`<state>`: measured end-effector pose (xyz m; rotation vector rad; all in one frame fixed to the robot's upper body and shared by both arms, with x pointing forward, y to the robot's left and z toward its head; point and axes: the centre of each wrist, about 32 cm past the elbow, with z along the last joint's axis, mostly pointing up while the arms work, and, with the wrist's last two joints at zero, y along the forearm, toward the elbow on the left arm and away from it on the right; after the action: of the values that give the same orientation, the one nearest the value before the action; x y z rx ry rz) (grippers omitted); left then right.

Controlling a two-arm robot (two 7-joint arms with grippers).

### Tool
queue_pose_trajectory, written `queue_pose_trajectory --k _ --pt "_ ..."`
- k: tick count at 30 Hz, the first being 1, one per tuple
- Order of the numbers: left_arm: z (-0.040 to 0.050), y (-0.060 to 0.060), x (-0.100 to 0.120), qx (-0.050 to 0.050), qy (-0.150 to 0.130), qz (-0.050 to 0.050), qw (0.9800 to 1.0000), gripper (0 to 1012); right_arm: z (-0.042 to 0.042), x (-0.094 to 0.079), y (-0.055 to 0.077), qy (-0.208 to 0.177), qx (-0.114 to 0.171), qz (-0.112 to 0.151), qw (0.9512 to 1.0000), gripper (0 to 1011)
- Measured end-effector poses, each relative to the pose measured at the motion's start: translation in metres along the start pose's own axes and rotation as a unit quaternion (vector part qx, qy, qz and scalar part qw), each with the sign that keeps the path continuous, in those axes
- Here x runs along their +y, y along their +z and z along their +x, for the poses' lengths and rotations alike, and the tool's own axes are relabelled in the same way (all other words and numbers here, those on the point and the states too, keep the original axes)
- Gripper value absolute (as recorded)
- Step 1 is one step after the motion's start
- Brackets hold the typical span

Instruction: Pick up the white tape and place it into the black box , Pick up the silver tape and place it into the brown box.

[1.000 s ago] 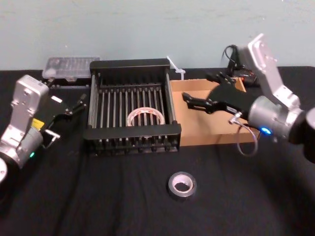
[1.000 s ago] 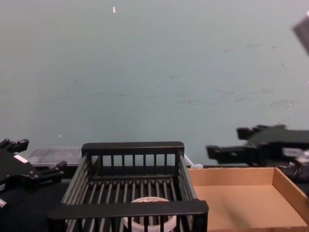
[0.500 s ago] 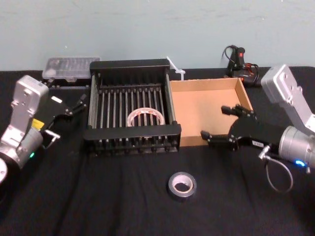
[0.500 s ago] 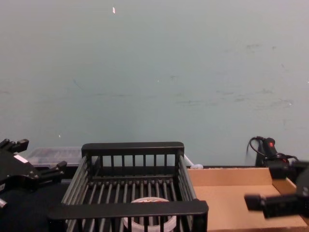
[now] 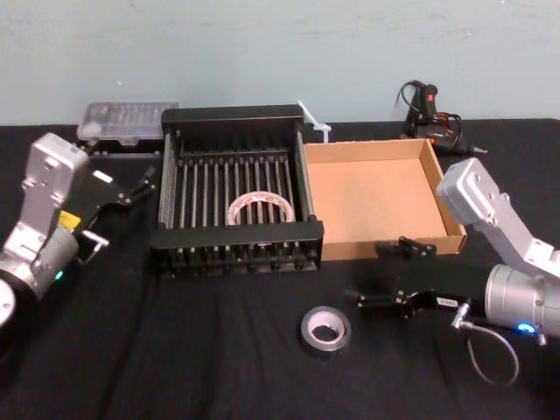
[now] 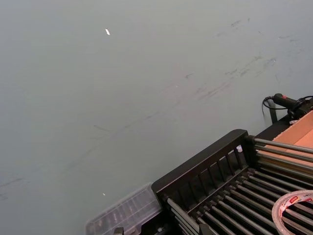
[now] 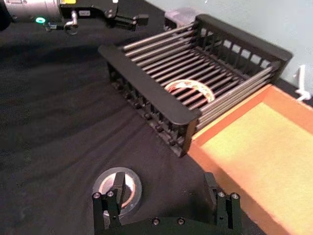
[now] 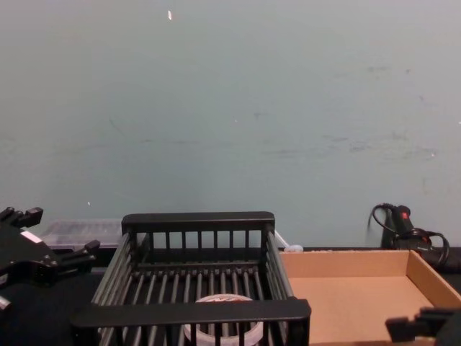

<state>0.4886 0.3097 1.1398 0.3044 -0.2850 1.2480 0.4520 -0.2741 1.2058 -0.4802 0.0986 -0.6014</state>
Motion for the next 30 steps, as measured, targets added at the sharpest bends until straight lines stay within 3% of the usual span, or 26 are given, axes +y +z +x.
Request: queue_pose_trajectory --k 30 --pt "0.0 0.0 0.0 0.0 0.0 0.0 1.0 1001 -0.002 0.038 -0.009 0.028 0.007 -0.043 0.9986 1002"
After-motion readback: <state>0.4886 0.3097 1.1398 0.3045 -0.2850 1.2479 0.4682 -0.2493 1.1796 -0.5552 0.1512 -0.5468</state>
